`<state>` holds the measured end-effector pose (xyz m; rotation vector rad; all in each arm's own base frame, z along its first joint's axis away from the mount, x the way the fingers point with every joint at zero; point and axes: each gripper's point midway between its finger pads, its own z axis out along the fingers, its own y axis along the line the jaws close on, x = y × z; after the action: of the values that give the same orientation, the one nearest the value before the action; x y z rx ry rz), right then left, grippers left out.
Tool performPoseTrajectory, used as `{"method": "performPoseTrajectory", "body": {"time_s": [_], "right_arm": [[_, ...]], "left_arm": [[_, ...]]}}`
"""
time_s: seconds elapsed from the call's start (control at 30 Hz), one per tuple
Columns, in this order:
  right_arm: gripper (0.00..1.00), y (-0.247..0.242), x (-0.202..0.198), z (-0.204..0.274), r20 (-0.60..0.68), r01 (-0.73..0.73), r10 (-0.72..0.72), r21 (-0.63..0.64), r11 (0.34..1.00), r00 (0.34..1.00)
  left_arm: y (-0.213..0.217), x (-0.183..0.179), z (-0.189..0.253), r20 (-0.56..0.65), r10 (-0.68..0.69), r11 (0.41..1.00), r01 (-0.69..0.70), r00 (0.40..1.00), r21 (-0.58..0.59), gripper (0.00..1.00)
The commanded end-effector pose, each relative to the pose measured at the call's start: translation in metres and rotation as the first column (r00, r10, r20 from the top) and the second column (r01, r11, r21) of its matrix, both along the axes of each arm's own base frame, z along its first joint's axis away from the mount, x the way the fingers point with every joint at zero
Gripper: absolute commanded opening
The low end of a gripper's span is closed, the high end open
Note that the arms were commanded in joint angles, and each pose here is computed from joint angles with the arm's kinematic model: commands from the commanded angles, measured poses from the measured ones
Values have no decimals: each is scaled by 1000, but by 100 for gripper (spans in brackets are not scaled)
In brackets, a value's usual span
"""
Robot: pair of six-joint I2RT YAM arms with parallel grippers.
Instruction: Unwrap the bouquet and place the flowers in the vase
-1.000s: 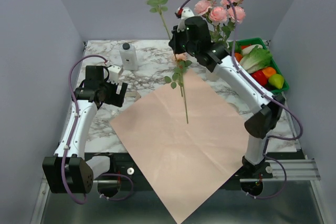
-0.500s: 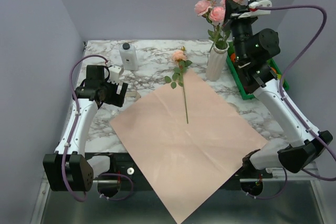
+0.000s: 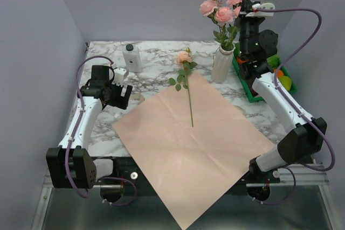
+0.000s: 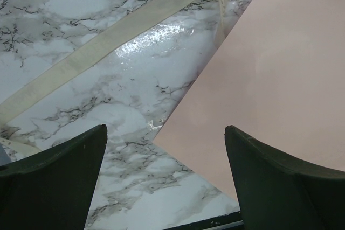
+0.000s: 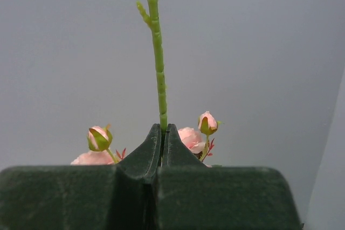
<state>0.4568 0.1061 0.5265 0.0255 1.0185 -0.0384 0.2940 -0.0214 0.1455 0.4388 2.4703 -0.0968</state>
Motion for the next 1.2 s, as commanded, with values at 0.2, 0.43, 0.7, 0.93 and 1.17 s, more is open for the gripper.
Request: {"method": "performPoseTrajectory", "body": {"time_s": [0.2,0.43,0.7,0.93,1.17], "right_arm": [[1,-17,16,-9,68,76,-76,9,997,995],[1,-17,36,-37,22,98,-98,-22,995,995],[1,-10,48,-90,-80,64,-65,-17,998,995],[8,-2,47,-126,-162,0,3,15,1000,987],[58,9,31,-148,-212,-86,90,29,996,973]], "left_arm": [[2,19,5,21,-9,1000,9,1000,8,99],[3,19,-1,12,-15,1000,15,1000,16,99],[2,20,-3,4,-8,1000,8,1000,5,99],[2,16,-2,4,-6,1000,6,1000,6,99],[-2,11,9,35,-20,1000,21,999,-10,99]]}}
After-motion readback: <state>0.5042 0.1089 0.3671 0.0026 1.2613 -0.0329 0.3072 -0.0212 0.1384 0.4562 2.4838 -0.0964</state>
